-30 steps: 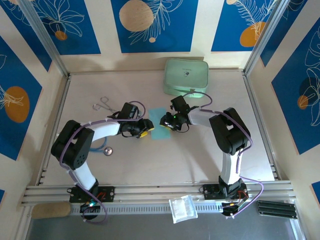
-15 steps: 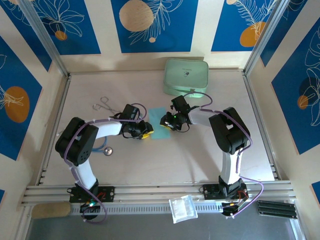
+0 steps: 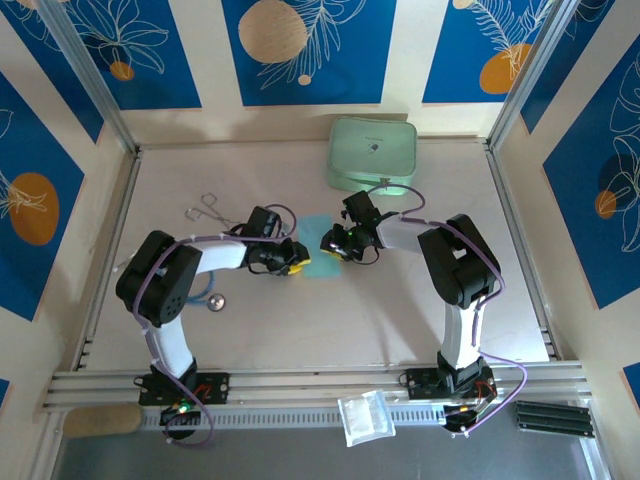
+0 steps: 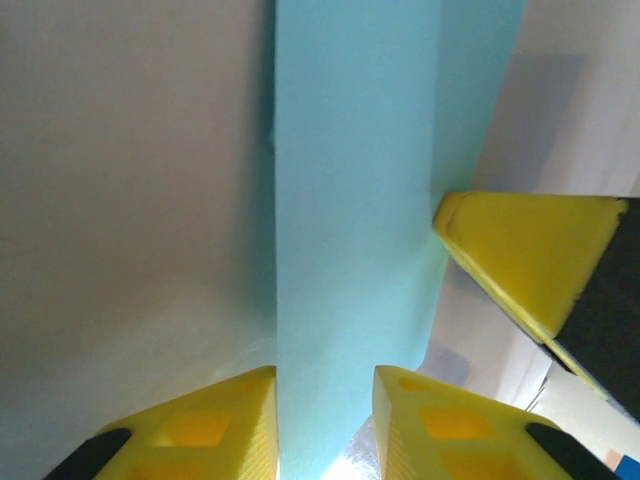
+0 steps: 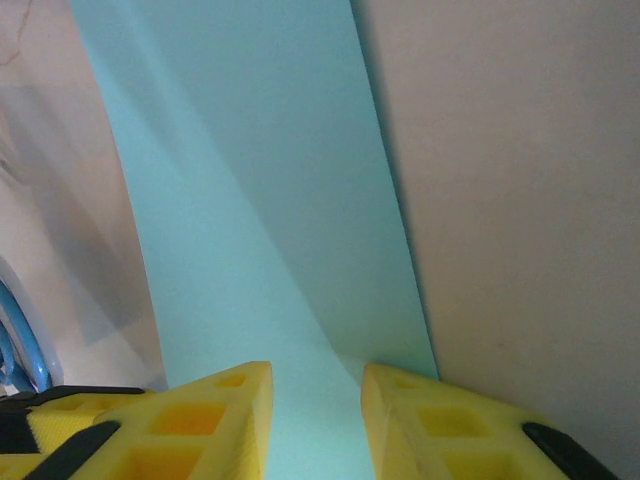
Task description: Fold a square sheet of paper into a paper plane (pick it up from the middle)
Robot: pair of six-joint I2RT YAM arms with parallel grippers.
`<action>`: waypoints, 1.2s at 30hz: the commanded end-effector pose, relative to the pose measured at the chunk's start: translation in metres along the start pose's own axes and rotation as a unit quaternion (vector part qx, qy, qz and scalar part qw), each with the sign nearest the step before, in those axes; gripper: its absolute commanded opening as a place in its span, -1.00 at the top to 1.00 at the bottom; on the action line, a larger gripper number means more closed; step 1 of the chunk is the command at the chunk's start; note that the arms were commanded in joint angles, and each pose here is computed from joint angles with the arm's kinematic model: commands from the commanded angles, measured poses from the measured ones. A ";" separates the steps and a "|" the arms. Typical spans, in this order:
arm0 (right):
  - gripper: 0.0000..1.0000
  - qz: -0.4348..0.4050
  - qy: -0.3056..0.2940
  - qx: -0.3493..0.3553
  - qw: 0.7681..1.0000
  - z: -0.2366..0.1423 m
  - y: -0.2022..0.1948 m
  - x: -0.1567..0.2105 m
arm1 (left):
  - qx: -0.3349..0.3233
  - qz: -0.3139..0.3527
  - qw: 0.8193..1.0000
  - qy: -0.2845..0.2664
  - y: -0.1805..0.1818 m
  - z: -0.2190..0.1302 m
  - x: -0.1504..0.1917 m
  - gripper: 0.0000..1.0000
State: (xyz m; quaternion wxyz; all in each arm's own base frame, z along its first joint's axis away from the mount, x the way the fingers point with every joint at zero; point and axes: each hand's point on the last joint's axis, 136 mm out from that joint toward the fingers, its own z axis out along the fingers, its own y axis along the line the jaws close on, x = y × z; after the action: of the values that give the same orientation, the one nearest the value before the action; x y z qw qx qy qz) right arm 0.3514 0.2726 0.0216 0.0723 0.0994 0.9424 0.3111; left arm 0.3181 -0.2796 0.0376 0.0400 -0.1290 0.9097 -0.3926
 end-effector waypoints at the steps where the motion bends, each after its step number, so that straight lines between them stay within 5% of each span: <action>1: 0.35 0.030 0.031 0.052 0.998 0.013 -0.036 0.016 | 0.024 0.022 0.999 -0.006 -0.015 0.000 -0.013 0.42; 15: 0.33 0.008 0.024 0.038 0.999 0.008 -0.032 0.011 | 0.003 0.024 1.000 -0.012 -0.008 0.005 -0.037 0.51; 23: 0.30 -0.015 0.009 0.022 1.000 -0.006 -0.014 0.001 | 0.008 -0.001 1.000 -0.010 -0.010 0.001 -0.038 0.89; 30: -0.18 -0.118 -0.072 0.000 0.990 -0.045 0.018 -0.017 | 0.025 -0.010 1.000 -0.016 -0.020 -0.006 -0.037 1.00; 36: -0.44 -0.248 -0.136 0.047 0.958 -0.060 0.017 -0.012 | 0.043 -0.014 0.999 -0.017 -0.029 -0.010 -0.037 1.00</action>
State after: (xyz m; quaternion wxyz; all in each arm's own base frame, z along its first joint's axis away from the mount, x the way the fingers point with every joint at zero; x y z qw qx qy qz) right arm 0.3557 0.2548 0.0810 0.2213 -0.0279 0.9355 0.2740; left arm 0.3552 -0.2794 0.0442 0.0491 -0.1472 0.9012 -0.4047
